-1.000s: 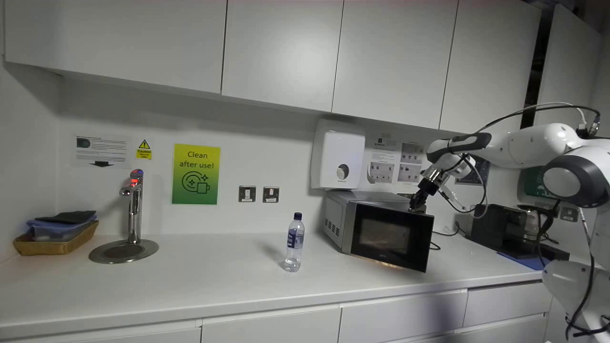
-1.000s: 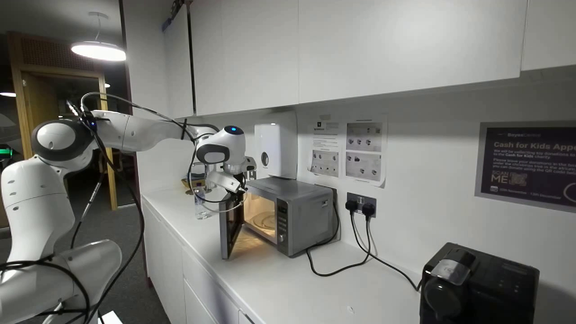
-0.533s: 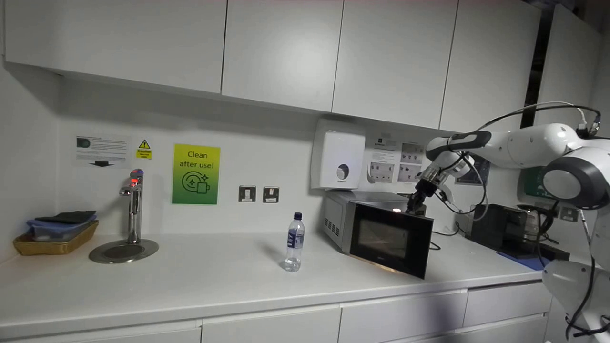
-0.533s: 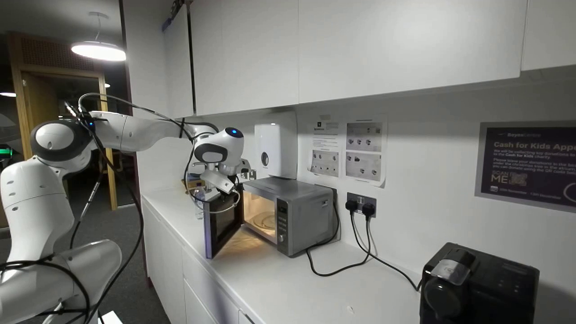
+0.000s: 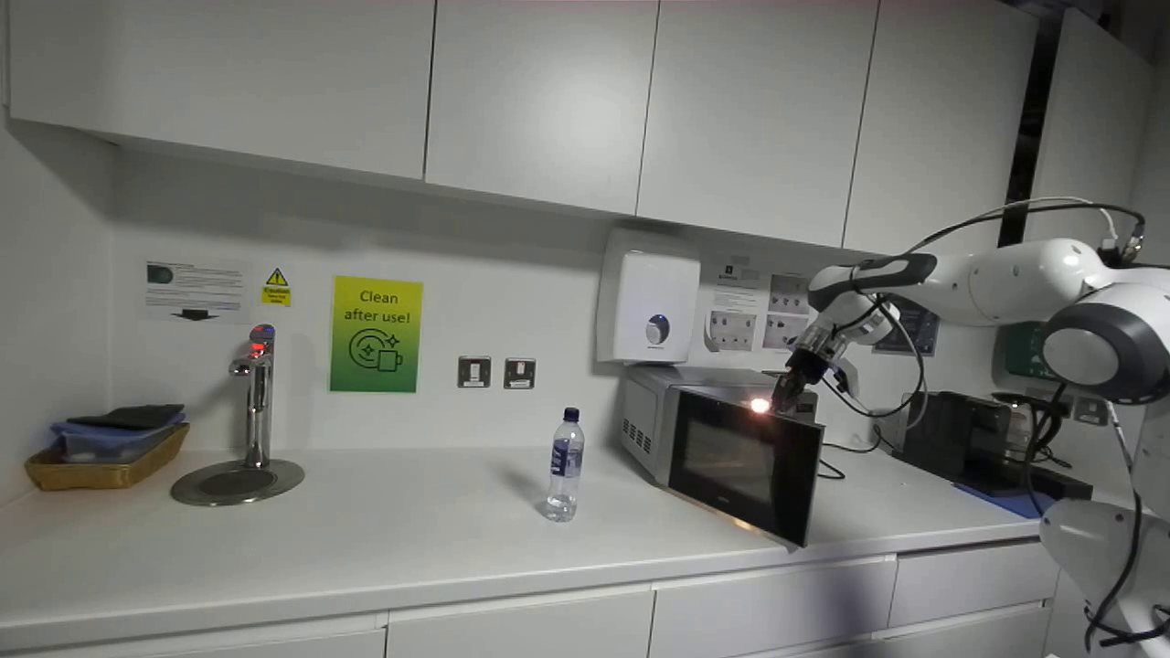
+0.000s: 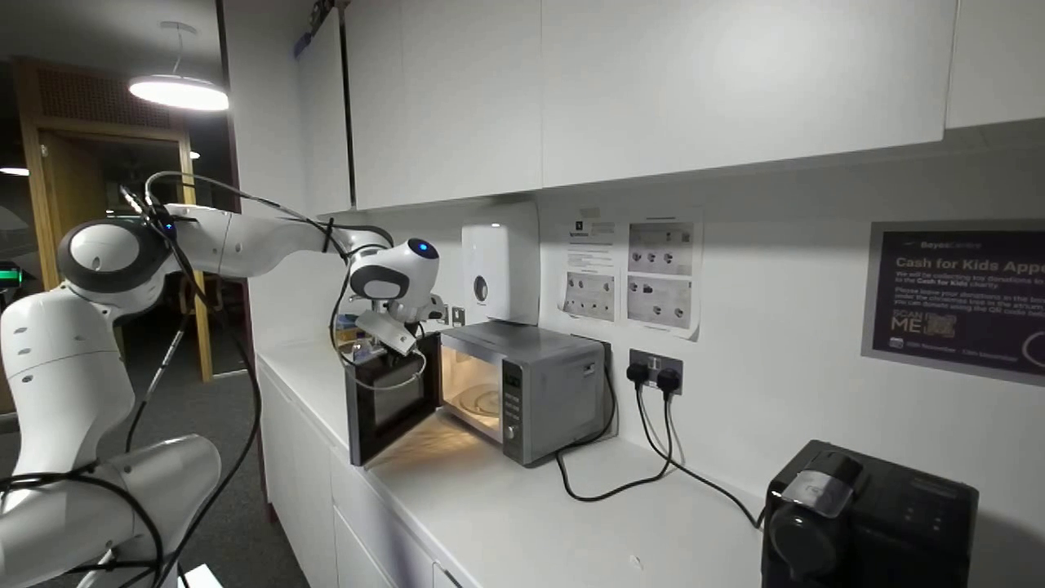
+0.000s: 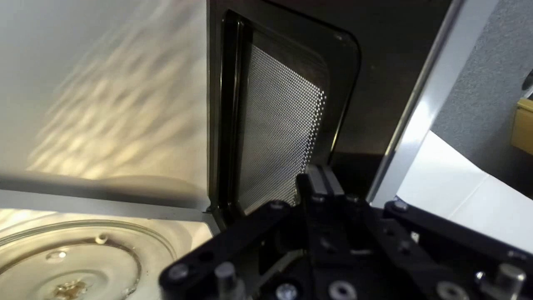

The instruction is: Open the microwave

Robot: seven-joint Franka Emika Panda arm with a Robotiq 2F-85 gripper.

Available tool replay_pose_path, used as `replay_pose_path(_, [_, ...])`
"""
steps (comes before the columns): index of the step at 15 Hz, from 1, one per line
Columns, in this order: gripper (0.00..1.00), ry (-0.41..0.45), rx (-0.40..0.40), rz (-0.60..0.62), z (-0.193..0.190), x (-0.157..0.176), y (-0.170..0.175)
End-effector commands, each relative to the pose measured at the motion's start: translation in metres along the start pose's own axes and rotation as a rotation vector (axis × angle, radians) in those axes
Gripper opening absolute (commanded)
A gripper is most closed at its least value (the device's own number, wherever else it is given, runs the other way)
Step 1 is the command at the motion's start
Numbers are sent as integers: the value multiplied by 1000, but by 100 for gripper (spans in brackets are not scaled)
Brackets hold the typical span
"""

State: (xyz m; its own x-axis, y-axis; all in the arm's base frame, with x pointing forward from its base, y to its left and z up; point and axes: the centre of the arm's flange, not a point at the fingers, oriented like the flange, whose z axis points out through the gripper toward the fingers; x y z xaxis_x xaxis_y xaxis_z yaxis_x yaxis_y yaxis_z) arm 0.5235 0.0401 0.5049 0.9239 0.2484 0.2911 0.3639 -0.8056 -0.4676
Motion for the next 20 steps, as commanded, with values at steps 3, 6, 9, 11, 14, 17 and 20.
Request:
replay_pose_path(3, [0, -7, 23, -28, 17, 7, -14])
replay_pose_path(6, [0, 0, 49, -41, 28, 12, -21])
replay_pose_path(9, [0, 34, 95, -38, 35, 16, -28])
replay_pose_path(11, [0, 68, 134, -26, 38, 20, -31])
replay_pose_path(14, [0, 103, 185, -14, 42, 24, -35])
replay_pose_path(17, [0, 117, 223, -4, 48, 26, -37])
replay_pose_path(20, [0, 117, 243, 5, 52, 27, -37])
